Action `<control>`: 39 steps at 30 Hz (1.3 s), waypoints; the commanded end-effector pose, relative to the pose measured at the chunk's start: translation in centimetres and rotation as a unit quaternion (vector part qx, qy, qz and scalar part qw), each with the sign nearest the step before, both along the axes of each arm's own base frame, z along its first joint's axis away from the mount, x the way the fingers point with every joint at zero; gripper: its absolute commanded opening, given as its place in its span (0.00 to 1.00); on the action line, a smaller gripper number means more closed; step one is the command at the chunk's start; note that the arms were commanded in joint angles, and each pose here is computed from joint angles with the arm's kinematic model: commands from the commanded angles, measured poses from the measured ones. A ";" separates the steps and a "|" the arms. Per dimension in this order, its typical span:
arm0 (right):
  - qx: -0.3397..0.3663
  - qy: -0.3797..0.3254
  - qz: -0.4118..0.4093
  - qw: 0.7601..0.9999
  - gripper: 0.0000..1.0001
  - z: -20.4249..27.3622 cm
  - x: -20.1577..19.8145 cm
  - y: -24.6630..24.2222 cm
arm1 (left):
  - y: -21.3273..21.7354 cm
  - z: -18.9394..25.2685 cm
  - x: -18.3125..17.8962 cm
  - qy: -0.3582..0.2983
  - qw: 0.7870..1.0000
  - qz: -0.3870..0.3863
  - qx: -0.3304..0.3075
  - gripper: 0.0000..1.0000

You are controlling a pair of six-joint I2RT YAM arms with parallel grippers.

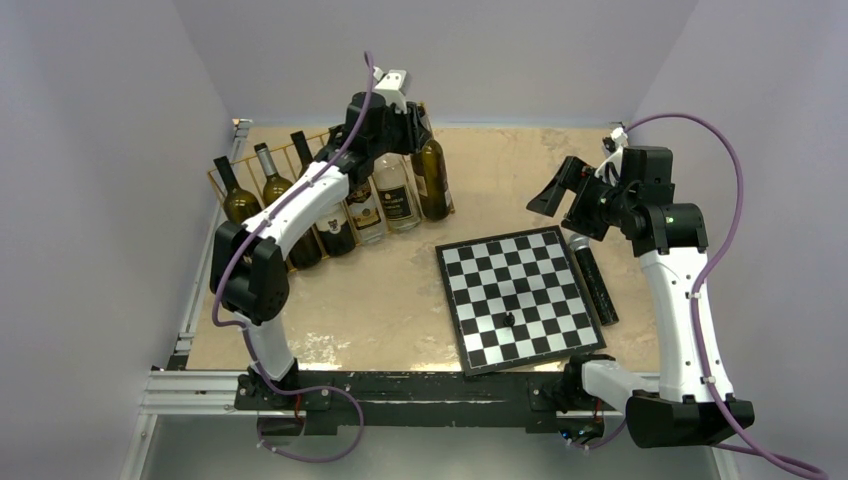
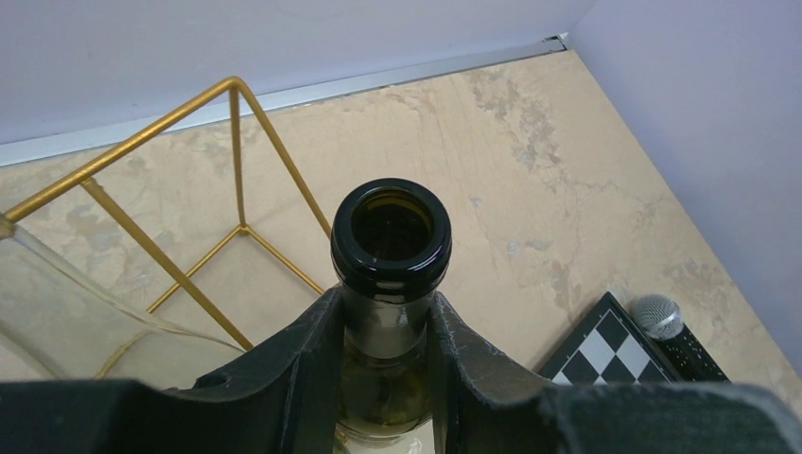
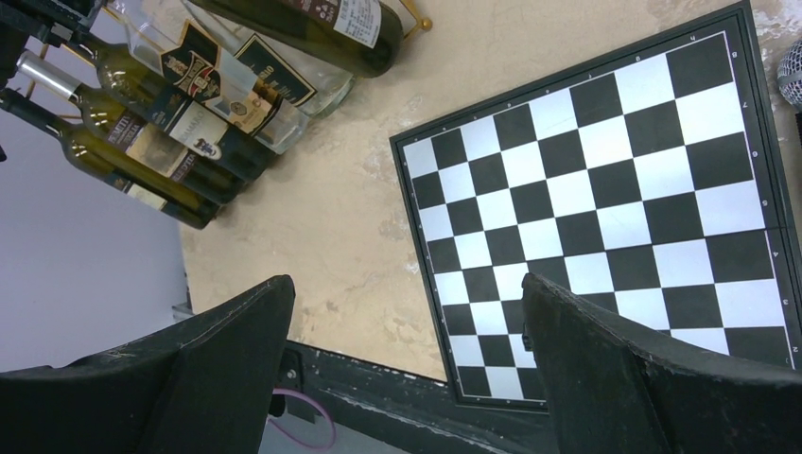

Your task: Put the wine bottle on the wine rack

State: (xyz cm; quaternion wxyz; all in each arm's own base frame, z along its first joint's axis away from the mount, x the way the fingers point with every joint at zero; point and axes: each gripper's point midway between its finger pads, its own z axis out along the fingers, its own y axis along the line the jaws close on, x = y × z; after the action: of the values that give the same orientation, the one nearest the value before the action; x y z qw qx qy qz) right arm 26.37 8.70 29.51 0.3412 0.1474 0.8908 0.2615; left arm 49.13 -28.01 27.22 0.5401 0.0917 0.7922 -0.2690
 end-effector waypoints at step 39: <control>-0.021 -0.011 -0.012 1.000 0.96 0.1 1.3 -0.8 | 0.2 -2.2 5.7 -0.017 0.998 0.057 -0.013 0.05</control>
State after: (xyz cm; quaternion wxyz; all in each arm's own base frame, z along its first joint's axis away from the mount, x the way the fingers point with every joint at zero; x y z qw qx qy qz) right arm 26.85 8.54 28.90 0.3332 0.1522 0.8949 0.2550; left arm 53.41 -28.71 24.59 0.5462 0.0645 0.7917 -0.2658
